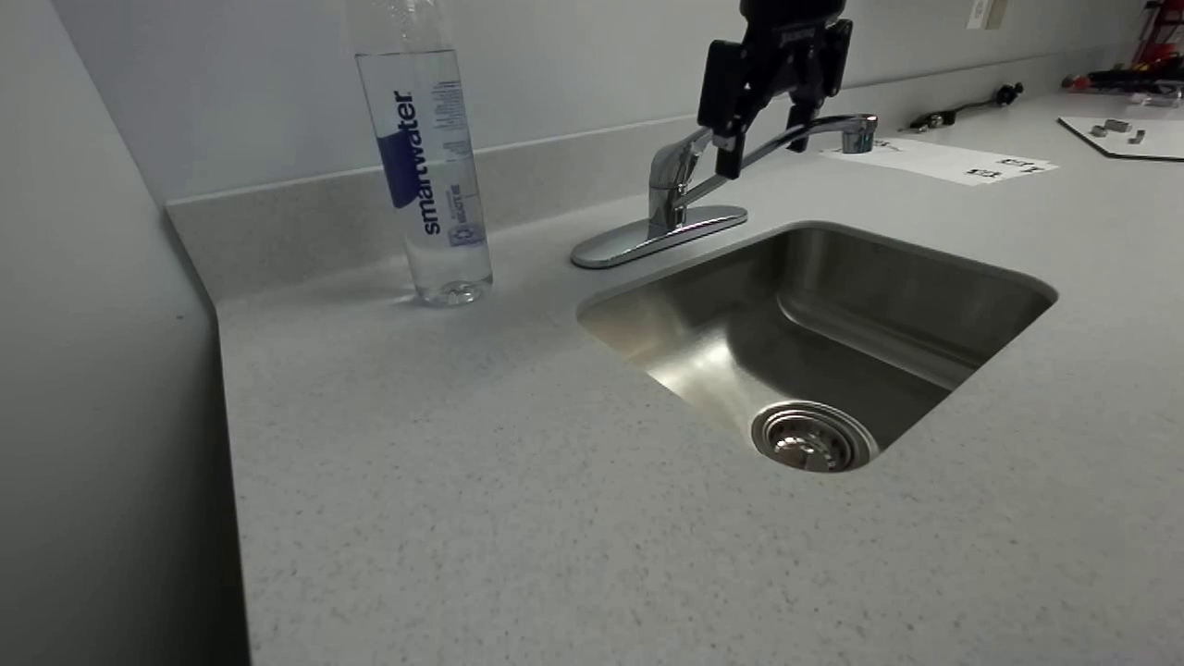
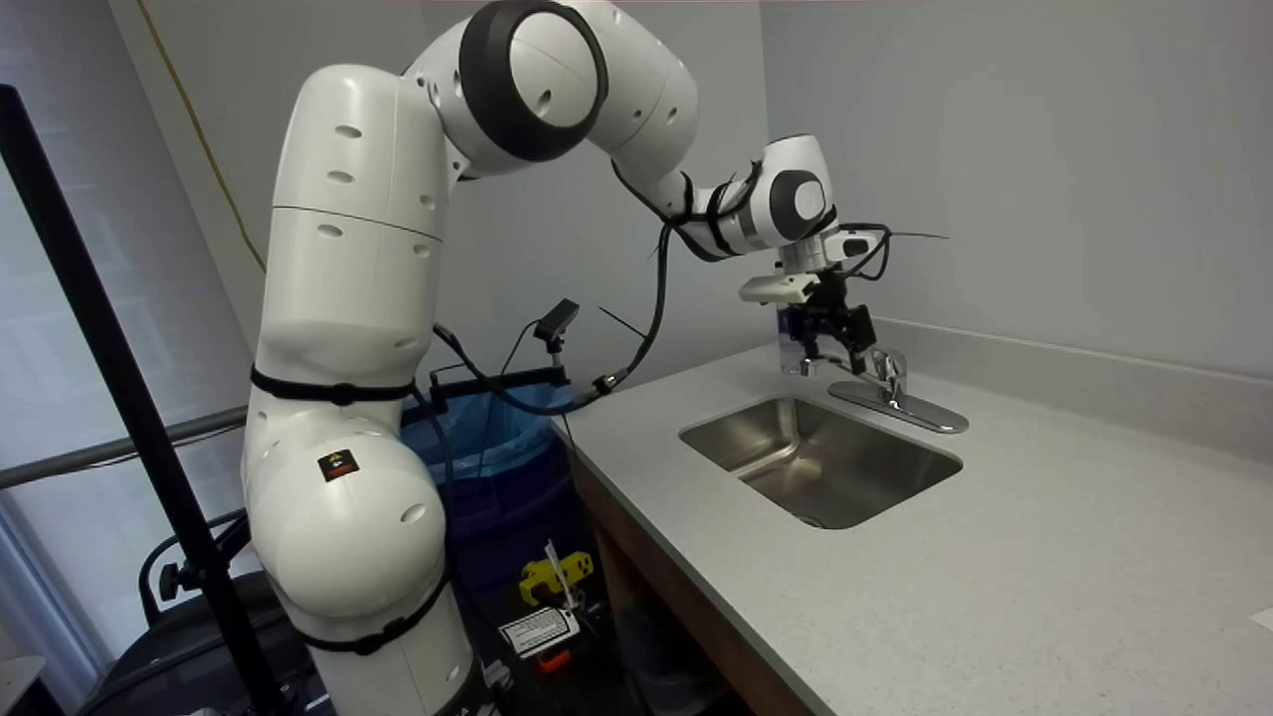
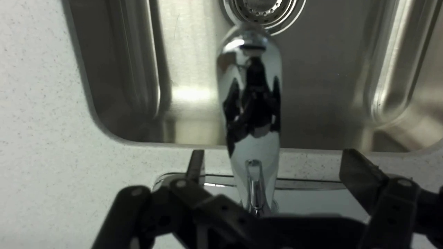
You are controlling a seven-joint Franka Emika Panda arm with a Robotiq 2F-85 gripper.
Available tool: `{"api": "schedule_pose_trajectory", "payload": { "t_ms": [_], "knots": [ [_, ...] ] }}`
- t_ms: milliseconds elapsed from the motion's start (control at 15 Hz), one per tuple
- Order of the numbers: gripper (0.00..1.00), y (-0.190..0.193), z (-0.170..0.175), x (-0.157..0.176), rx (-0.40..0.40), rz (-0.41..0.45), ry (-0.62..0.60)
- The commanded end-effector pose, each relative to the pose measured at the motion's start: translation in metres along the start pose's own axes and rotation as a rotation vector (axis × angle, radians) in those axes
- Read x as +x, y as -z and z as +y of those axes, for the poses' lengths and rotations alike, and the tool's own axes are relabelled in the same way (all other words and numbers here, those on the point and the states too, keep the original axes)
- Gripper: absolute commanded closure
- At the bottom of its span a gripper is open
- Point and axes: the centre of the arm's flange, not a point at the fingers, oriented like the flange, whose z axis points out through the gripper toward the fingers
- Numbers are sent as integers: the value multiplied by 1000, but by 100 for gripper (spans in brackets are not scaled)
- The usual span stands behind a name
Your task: Turn the tap nozzle from the left to the middle then lift up the tap handle
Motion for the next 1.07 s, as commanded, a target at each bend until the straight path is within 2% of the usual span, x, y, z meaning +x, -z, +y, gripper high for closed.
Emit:
{"api": "schedule_pose_trajectory", "payload": {
  "t_ms": [0, 133, 667, 1000],
  "knots": [
    [0, -1, -7, 12, -20, 86, -13],
    [0, 1, -11, 17, -12, 127, -20],
    [0, 4, -32, 26, 43, 148, -99],
    [0, 10, -38, 36, 55, 209, -143]
  ]
}}
